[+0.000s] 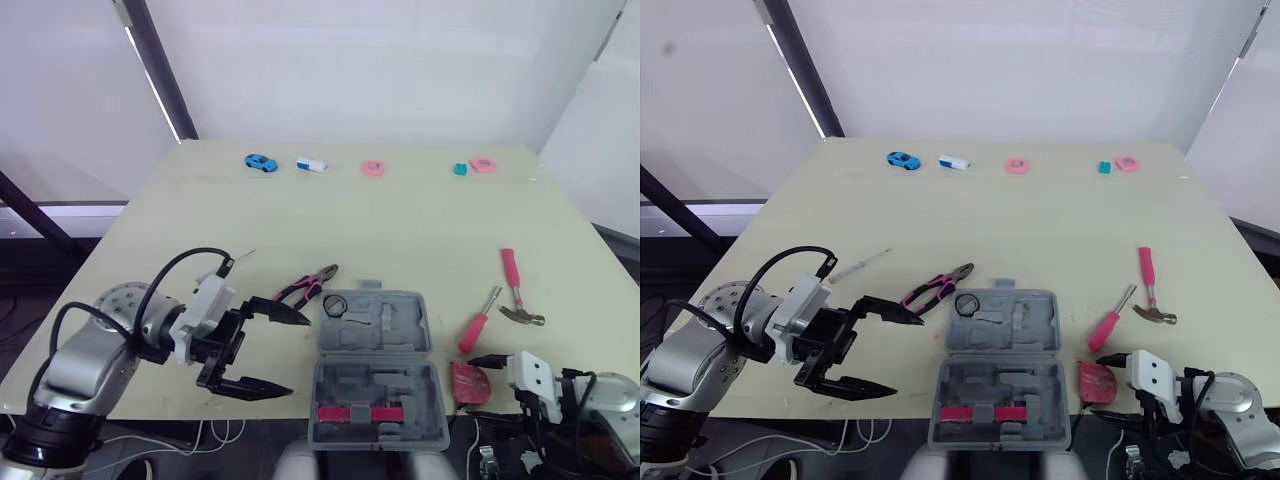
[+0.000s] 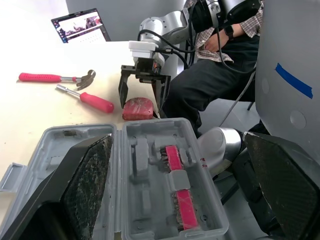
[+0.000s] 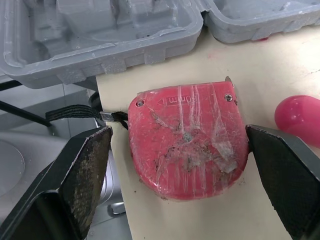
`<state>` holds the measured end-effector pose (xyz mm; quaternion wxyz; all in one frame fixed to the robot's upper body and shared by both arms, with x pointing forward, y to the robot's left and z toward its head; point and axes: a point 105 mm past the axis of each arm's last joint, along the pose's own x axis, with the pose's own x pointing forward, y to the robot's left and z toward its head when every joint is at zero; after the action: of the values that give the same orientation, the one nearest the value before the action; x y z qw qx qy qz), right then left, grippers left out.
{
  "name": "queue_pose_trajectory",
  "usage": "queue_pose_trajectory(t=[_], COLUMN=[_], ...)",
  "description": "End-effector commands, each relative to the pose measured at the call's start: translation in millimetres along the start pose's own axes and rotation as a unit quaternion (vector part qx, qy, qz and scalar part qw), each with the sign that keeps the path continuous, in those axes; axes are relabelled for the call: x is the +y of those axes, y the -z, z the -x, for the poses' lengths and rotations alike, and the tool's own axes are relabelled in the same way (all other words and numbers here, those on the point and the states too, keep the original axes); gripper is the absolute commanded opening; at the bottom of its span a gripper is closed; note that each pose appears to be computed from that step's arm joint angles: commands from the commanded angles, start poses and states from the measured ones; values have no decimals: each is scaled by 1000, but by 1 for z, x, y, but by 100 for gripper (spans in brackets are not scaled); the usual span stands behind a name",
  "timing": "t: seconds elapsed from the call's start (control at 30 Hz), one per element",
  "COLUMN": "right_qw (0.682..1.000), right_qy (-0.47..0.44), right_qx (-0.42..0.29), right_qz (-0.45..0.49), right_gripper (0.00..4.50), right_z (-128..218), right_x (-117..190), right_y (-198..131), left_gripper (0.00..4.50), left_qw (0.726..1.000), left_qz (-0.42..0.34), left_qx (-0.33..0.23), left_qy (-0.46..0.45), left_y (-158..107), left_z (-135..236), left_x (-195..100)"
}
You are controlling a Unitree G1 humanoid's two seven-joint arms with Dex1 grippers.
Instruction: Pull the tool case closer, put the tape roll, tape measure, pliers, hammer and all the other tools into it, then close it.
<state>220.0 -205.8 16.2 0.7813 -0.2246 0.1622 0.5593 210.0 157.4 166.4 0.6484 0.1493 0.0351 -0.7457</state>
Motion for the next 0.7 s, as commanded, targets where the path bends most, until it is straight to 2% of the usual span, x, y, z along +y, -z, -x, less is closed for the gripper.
queue_pose_trajectory(t=[0.03, 0.13, 0.17, 0.2, 0.23, 0.27, 0.4, 0.7], right_qw=[1000, 1000, 1000, 1000, 1000, 1000, 1000, 999], right_qy=[4, 2, 2, 3, 3, 1, 5, -14], right_qx=[-3, 4, 5, 4, 4, 7, 5, 1], right_qz=[11, 16, 17, 16, 17, 20, 21, 40], right_gripper=[446, 446, 394, 365, 308, 285, 285, 285], right_z=[-1, -2, -2, -2, -3, -2, 0, 20], right_x=[-3, -3, -3, -3, -3, -3, -5, -14], right_y=[-7, -6, -6, -6, -6, -5, -7, -45], left_gripper=[450, 450, 450, 450, 450, 450, 450, 450], left_qw=[1000, 1000, 1000, 1000, 1000, 1000, 1000, 1000], left_qz=[-27, -27, -27, -27, -27, -27, -27, -20], left_qx=[2, 1, 1, 1, 1, 0, -1, -19], left_qy=[15, 15, 14, 15, 15, 15, 14, -12], left_y=[-6, -5, -5, -4, -4, -4, -3, -3], left_z=[0, -1, -1, -1, -1, -1, -2, -5], left_x=[-2, -1, -1, -2, -2, -2, -2, -2])
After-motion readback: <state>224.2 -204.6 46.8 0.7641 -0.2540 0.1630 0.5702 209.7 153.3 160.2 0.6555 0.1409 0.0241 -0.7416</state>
